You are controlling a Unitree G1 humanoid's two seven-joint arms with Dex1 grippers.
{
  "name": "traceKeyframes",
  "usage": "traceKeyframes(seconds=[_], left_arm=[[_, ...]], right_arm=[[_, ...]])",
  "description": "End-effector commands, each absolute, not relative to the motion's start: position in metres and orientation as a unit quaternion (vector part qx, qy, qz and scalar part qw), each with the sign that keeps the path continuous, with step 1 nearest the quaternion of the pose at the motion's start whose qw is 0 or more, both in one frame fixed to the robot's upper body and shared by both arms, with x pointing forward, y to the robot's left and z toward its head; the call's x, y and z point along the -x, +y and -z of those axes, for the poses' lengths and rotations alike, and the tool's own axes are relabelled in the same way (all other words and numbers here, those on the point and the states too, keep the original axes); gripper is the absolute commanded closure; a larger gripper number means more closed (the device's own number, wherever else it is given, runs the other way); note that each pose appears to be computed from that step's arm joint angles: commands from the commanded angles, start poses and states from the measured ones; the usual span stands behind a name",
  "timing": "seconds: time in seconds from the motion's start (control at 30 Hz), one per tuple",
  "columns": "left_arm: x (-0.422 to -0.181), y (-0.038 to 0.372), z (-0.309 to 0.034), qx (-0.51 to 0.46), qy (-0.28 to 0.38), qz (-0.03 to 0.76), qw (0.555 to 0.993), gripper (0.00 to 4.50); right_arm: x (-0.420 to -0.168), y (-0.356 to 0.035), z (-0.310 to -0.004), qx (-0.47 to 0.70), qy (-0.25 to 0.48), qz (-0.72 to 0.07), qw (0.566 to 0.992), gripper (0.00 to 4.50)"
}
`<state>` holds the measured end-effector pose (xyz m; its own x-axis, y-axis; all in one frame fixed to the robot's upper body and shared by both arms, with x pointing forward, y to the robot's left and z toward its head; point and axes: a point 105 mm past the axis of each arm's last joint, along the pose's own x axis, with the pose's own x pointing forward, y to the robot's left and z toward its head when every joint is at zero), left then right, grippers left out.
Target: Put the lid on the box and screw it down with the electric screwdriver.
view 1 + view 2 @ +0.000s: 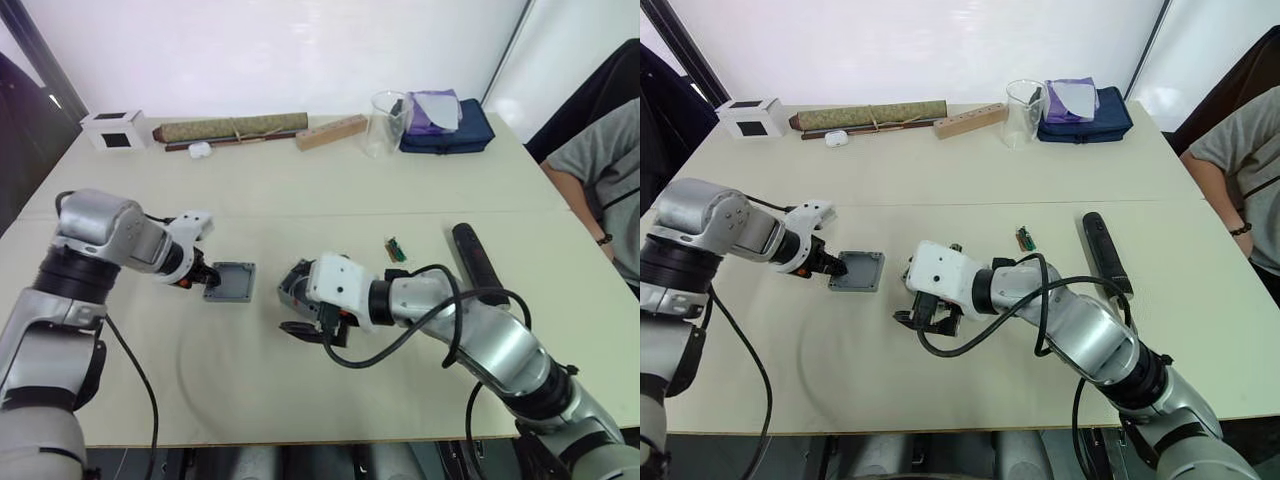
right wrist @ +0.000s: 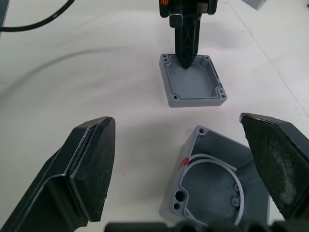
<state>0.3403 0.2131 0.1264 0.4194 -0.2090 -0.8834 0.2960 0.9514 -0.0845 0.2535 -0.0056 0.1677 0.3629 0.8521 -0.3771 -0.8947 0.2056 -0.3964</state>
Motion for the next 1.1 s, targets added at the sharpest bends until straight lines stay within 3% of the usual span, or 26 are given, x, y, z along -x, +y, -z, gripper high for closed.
traceKeyframes(seconds=[0.03, 0.2, 0.37, 0.5, 0.57, 0.63, 0.7, 0.83, 1.1], left_arm=[[-0.334, 0.212, -0.107, -0.032, 0.542, 0.142, 0.828, 4.46], [-0.342, 0.216, -0.114, -0.006, 0.514, 0.12, 0.85, 4.46], [-0.376, 0.241, -0.183, 0.015, 0.324, 0.12, 0.938, 4.46], [-0.377, 0.243, -0.202, 0.053, 0.277, 0.152, 0.947, 4.46], [-0.383, 0.225, -0.217, 0.027, 0.198, 0.184, 0.962, 4.46], [-0.388, 0.206, -0.252, 0.02, 0.045, 0.22, 0.974, 4.46], [-0.388, 0.186, -0.267, 0.043, -0.037, 0.243, 0.968, 4.46], [-0.392, 0.149, -0.273, 0.066, -0.095, 0.268, 0.957, 4.46], [-0.393, 0.121, -0.27, 0.064, -0.099, 0.301, 0.946, 4.46]], right_arm=[[-0.253, -0.01, -0.182, 0.289, 0.011, -0.551, 0.783, 0.0], [-0.258, -0.026, -0.183, 0.253, 0.043, -0.537, 0.804, 0.0], [-0.269, -0.045, -0.21, 0.092, 0.039, -0.521, 0.848, 0.0], [-0.292, -0.052, -0.223, 0.018, 0.044, -0.494, 0.868, 0.0], [-0.316, -0.059, -0.234, -0.011, 0.053, -0.46, 0.886, 0.0], [-0.337, -0.06, -0.247, -0.06, 0.059, -0.437, 0.896, 0.0], [-0.352, -0.057, -0.254, -0.098, 0.068, -0.425, 0.897, 0.0], [-0.365, -0.049, -0.255, -0.15, 0.102, -0.428, 0.886, 0.0], [-0.364, -0.047, -0.255, -0.137, 0.111, -0.433, 0.884, 0.0]])
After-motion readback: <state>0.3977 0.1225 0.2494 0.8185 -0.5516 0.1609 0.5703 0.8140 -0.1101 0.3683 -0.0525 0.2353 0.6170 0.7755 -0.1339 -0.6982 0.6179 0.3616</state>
